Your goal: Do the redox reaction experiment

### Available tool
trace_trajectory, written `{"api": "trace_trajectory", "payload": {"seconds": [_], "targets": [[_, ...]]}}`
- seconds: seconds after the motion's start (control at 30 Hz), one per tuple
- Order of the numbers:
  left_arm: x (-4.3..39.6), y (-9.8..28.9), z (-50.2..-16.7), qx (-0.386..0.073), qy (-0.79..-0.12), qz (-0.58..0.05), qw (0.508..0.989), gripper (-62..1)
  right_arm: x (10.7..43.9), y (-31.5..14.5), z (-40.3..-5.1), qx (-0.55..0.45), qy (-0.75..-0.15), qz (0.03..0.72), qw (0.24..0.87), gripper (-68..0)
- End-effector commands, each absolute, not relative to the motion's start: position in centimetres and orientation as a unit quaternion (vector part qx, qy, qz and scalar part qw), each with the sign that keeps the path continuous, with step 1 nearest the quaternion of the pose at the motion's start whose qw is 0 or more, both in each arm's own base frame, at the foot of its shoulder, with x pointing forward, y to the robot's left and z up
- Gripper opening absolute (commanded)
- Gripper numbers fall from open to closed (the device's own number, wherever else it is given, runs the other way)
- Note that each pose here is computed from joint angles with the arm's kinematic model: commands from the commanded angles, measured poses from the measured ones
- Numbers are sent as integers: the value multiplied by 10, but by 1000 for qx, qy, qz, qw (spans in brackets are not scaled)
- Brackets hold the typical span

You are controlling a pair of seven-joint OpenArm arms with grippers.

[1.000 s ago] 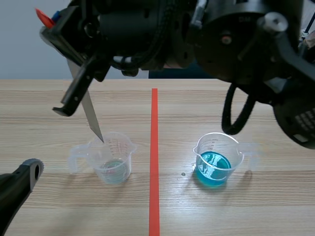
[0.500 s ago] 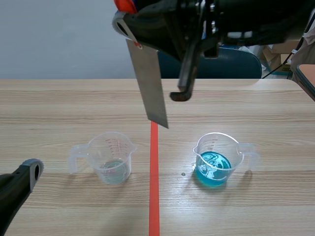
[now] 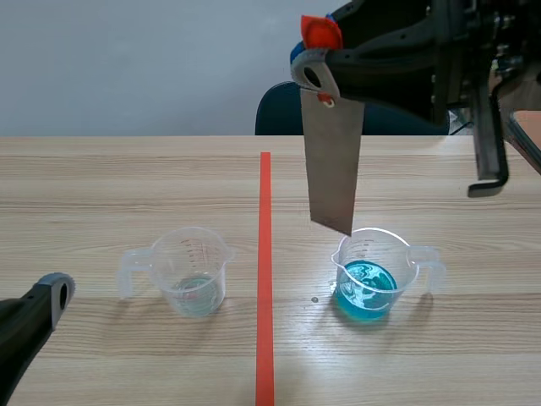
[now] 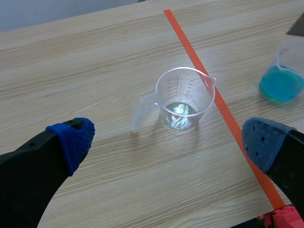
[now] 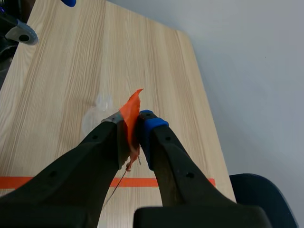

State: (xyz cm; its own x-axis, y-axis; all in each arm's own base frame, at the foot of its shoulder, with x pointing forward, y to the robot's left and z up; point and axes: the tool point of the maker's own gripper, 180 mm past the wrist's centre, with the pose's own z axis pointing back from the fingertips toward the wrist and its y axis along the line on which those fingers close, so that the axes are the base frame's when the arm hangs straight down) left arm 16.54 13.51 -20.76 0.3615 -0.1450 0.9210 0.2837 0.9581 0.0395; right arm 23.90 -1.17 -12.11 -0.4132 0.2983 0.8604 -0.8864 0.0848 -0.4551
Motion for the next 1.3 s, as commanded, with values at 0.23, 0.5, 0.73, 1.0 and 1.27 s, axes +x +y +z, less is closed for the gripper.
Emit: {"api": "trace_trajectory", "payload": {"seconds": [0.23,0.5,0.73,1.0,1.27], "targets": [[167,133,-203,-65,-558,-132,817,14,264,-42,-125,274,-566,603,492,-669],[167,133,-203,-65,-558,-132,817,14,277,-55,-130,245,-568,609,497,-669],[167,133,-203,-65,-558,-132,817,14,274,-60,-125,247,-572,609,491,-669],[167,133,-203,-65,-558,-132,817,14,267,-65,-133,256,-562,608,499,-669],[167,133,-203,-65,-558,-132,817,14,260,-66,-141,270,-558,601,505,-669]]}}
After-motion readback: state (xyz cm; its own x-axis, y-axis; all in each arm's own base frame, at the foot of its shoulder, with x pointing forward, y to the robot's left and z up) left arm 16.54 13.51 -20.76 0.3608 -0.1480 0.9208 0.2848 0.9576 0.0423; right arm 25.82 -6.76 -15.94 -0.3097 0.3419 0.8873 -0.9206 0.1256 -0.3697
